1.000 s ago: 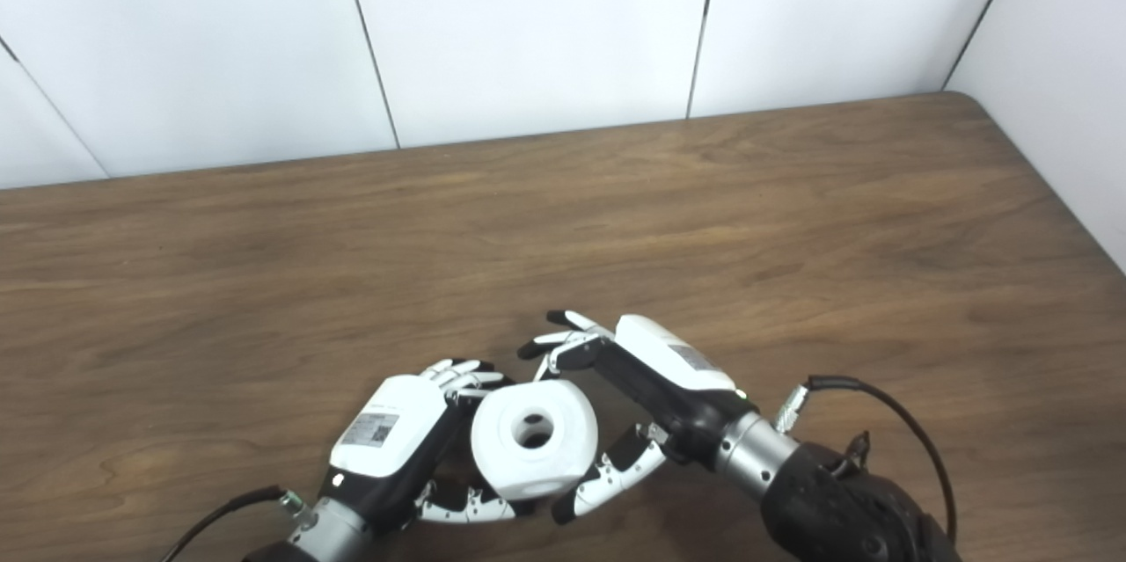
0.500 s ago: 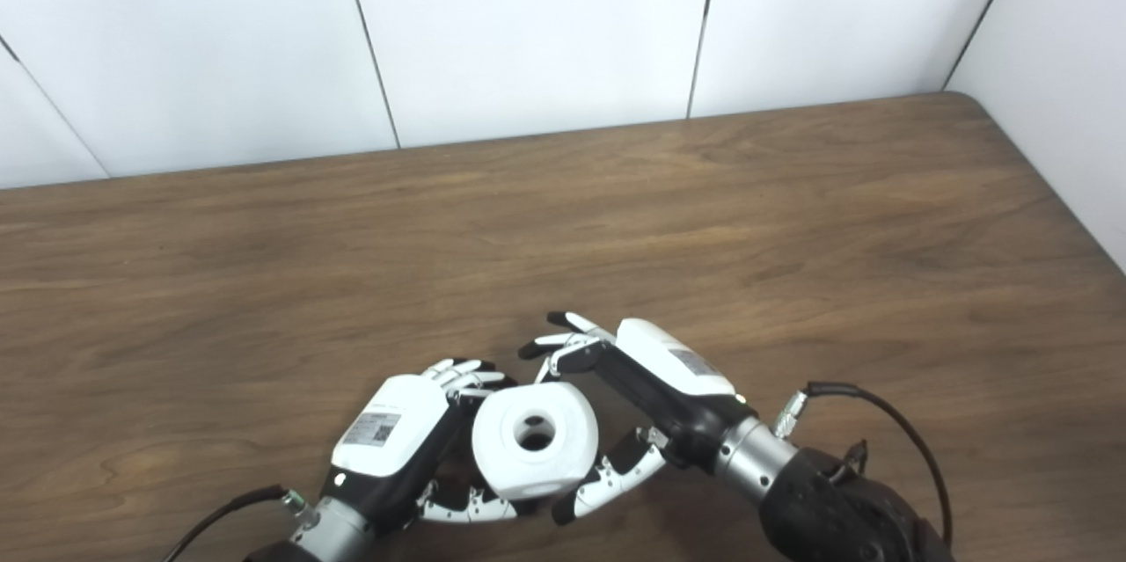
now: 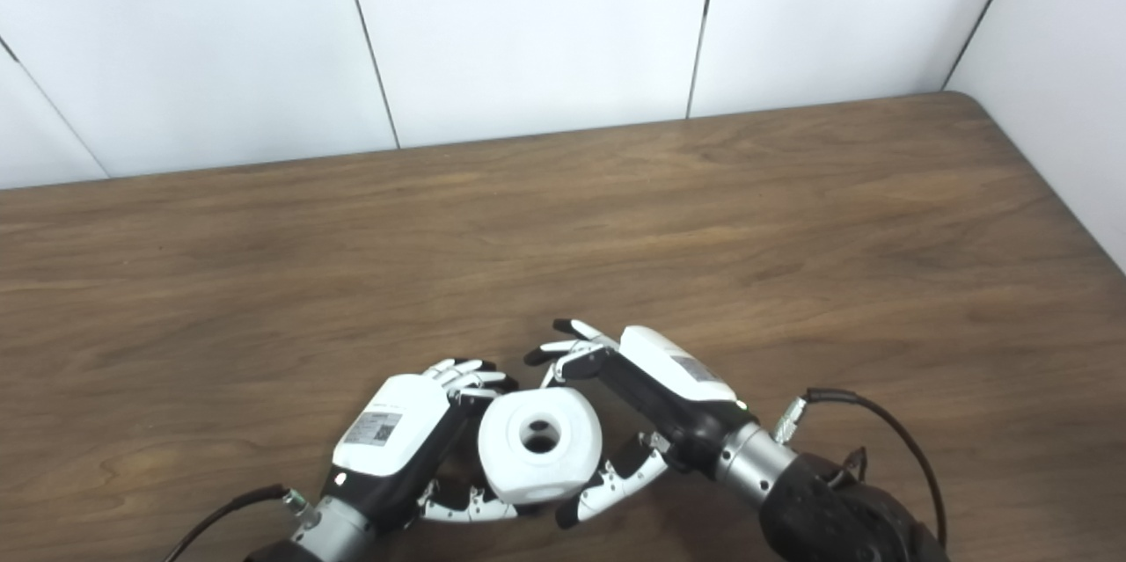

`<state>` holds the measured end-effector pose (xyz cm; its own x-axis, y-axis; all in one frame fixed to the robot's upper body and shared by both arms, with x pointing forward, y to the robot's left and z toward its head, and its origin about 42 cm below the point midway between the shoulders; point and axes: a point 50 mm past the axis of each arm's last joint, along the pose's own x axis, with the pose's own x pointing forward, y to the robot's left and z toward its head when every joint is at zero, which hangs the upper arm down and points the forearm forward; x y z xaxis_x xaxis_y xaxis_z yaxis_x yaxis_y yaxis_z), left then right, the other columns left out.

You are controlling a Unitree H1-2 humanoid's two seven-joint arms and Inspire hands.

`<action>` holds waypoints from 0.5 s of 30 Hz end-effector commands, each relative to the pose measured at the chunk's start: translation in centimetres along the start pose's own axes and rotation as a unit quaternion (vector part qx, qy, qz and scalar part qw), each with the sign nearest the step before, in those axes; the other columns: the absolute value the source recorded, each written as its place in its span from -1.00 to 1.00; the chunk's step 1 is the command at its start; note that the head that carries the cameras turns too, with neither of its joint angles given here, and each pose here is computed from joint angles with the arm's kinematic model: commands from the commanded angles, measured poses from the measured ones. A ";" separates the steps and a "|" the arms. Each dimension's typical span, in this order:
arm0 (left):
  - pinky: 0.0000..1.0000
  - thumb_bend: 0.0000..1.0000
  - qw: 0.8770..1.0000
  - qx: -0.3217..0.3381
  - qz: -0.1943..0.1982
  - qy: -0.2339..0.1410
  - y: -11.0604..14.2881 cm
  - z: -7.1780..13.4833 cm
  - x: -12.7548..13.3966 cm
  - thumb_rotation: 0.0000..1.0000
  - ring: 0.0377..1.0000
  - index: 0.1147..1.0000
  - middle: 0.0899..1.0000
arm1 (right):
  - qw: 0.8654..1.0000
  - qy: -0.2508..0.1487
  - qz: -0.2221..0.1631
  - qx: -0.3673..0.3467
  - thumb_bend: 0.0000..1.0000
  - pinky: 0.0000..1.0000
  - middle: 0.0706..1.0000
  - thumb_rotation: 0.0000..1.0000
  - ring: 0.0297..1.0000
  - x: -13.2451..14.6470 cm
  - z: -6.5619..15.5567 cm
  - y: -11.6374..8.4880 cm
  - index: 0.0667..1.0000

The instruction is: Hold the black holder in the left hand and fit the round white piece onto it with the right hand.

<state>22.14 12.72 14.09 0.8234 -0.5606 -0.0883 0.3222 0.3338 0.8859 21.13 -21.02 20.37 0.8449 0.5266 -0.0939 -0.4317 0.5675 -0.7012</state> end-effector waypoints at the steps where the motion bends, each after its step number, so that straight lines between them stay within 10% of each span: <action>1: 0.80 0.05 0.999 -0.001 -0.048 0.014 -1.5 -0.2 -0.4 -0.89 0.74 -0.16 0.57 | 1.000 -0.014 -0.008 -0.009 0.05 0.78 0.66 -0.72 0.96 0.3 0.2 -0.1 -0.11; 12: 0.79 0.05 0.999 -0.001 -0.047 0.013 -1.5 -0.1 -0.4 -0.89 0.73 -0.16 0.57 | 1.000 -0.002 0.000 -0.022 0.05 0.81 0.66 -0.69 0.96 0.5 0.4 -0.3 -0.09; 13: 0.79 0.05 0.999 0.000 -0.048 0.013 -1.5 -0.1 -0.4 -0.89 0.73 -0.16 0.57 | 1.000 -0.002 0.000 -0.024 0.57 0.81 0.65 -0.55 0.95 0.5 0.4 -0.3 0.03; 15: 0.79 0.05 0.999 0.001 -0.048 0.013 -1.5 -0.1 -0.4 -0.89 0.73 -0.16 0.57 | 1.000 -0.001 0.000 -0.026 0.88 0.83 0.66 -0.46 0.95 0.4 0.4 -0.3 0.12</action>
<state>22.15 12.70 14.11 0.8236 -0.5603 -0.0879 0.3211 0.3328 0.8866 21.47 -20.82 20.33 0.8479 0.5194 -0.1060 -0.4245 0.5455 -0.7226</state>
